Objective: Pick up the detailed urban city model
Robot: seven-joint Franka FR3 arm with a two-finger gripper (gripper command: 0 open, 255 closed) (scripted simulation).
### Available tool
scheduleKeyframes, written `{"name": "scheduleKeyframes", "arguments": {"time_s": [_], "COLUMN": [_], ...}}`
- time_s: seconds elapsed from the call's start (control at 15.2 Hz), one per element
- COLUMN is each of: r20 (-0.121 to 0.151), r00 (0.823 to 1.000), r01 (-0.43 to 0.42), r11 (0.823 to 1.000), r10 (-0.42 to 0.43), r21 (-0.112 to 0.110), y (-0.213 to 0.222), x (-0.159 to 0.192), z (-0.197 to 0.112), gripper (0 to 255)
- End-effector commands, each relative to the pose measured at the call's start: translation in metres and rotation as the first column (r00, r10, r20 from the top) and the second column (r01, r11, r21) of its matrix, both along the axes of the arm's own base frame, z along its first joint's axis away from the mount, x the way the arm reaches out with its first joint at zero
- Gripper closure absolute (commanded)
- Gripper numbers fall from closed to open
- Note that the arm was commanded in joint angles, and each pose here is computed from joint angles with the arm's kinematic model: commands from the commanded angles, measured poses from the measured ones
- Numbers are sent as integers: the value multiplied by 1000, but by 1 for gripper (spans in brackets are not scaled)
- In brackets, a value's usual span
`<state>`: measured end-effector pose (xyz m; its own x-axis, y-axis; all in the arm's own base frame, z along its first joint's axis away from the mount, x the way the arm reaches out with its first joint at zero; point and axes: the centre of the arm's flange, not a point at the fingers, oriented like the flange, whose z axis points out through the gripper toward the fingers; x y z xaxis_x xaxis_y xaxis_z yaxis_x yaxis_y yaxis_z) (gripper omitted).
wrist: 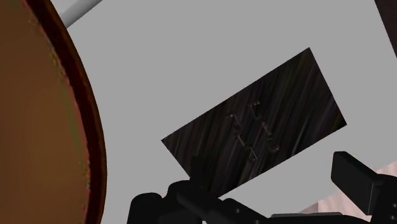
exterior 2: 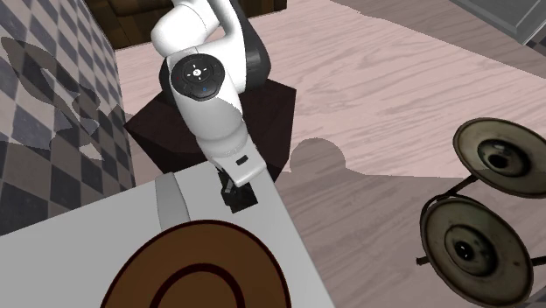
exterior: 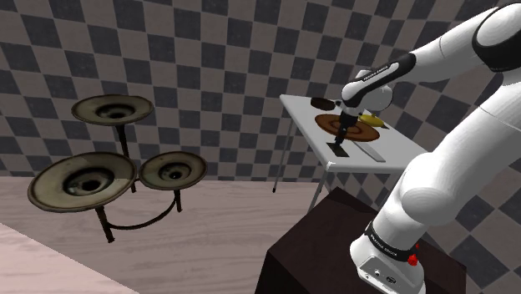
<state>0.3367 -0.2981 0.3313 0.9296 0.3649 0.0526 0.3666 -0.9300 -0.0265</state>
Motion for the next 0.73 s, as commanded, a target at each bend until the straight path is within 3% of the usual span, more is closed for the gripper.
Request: {"name": "scheduleKeyframes", "arguments": {"time_s": [0.0, 0.07, 0.13, 0.66], "r20": [1, 1, 1, 1], "r00": [1000, 1000, 1000, 1000], "r01": [0, 0, 0, 0], "r11": [1000, 1000, 1000, 1000], "r10": [0, 0, 0, 0], "r21": [-1, -1, -1, -1], "y": [-1, -1, -1, -1], "x": [-1, -1, -1, -1], "z": [-7, -7, -8, -8], "gripper": [0, 0, 255, 255]}}
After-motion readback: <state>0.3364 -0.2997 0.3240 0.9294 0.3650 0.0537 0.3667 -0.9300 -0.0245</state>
